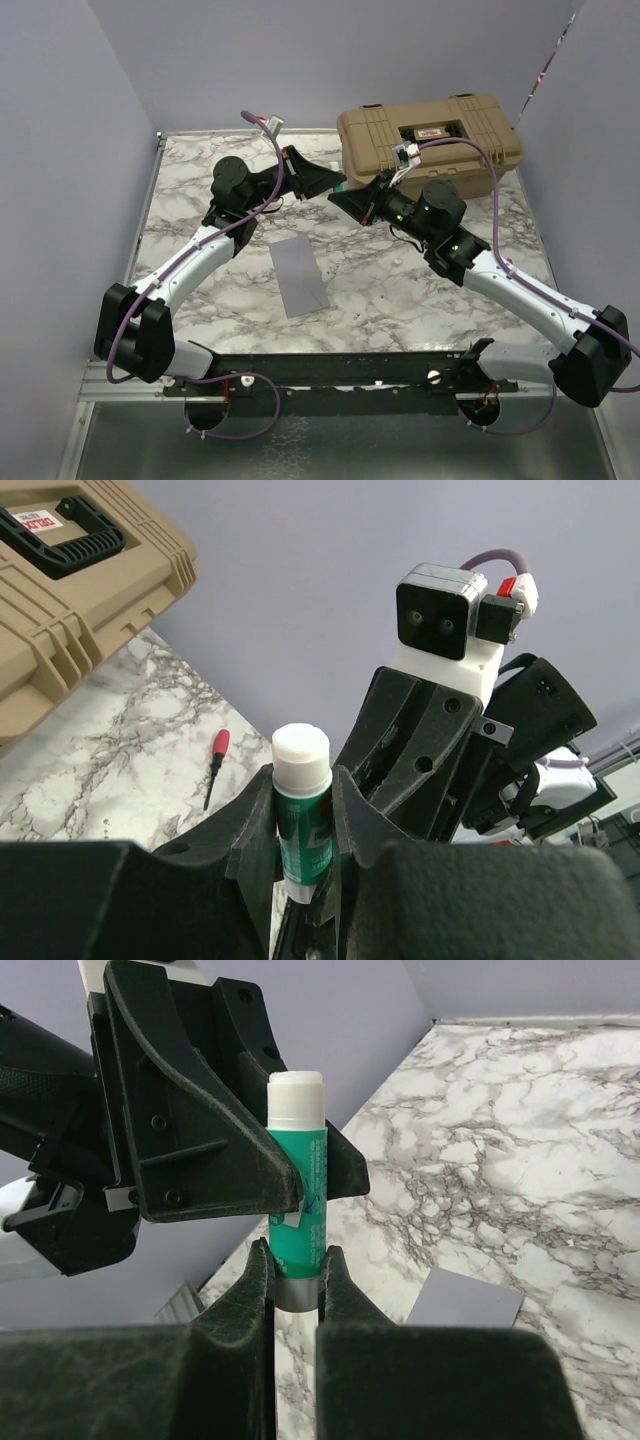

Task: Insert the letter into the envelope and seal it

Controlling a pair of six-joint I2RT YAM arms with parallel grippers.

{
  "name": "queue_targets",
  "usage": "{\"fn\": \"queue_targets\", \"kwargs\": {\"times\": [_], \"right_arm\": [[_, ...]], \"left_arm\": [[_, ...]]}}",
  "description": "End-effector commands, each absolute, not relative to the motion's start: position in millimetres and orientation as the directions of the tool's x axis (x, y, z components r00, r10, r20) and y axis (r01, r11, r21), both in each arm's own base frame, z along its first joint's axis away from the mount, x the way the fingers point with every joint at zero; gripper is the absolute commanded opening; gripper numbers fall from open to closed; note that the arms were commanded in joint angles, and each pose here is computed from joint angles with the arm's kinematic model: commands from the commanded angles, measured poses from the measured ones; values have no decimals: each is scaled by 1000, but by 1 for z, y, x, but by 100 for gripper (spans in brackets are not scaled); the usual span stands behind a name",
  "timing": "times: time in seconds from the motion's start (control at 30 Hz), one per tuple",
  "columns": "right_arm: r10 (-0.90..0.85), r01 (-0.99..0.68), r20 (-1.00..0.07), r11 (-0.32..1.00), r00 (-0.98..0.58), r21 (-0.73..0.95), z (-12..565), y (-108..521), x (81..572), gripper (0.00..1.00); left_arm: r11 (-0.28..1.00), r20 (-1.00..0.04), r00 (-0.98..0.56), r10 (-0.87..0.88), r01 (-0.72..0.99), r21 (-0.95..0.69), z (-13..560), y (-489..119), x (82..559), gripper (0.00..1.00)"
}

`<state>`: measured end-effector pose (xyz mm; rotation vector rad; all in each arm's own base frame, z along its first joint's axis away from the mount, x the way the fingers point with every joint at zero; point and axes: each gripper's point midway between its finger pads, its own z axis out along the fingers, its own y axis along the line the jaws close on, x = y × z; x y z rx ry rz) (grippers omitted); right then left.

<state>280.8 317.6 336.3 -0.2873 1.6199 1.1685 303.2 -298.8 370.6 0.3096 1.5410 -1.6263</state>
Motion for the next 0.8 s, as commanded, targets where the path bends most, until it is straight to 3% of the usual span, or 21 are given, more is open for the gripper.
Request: {"fn": "queue_targets", "kwargs": {"times": [0.0, 0.1, 0.37, 0.5, 0.63, 0.77], "right_arm": [[360, -690, -839, 480, -408, 541, 340, 319, 282, 1], [404, -688, -828, 471, -388, 552, 350, 317, 285, 1], [429, -737, -833, 423, -350, 527, 365, 320, 286, 1], [415, -762, -842, 399, -346, 510, 367, 326, 284, 0], [415, -753, -837, 403, -356, 520, 363, 327, 287, 1], [377, -710, -842, 462, -386, 532, 350, 324, 294, 26]], "left_arm": [[119, -706, -578, -409, 733, -669, 375, -298, 302, 24], [120, -706, -583, -403, 731, -672, 372, -298, 300, 37], [123, -700, -593, -399, 722, -681, 365, -295, 294, 36], [124, -696, -597, -399, 716, -687, 362, -295, 293, 27], [133, -700, -588, -406, 719, -682, 362, -294, 294, 1], [186, -726, -540, -426, 733, -654, 359, -289, 301, 0]]}}
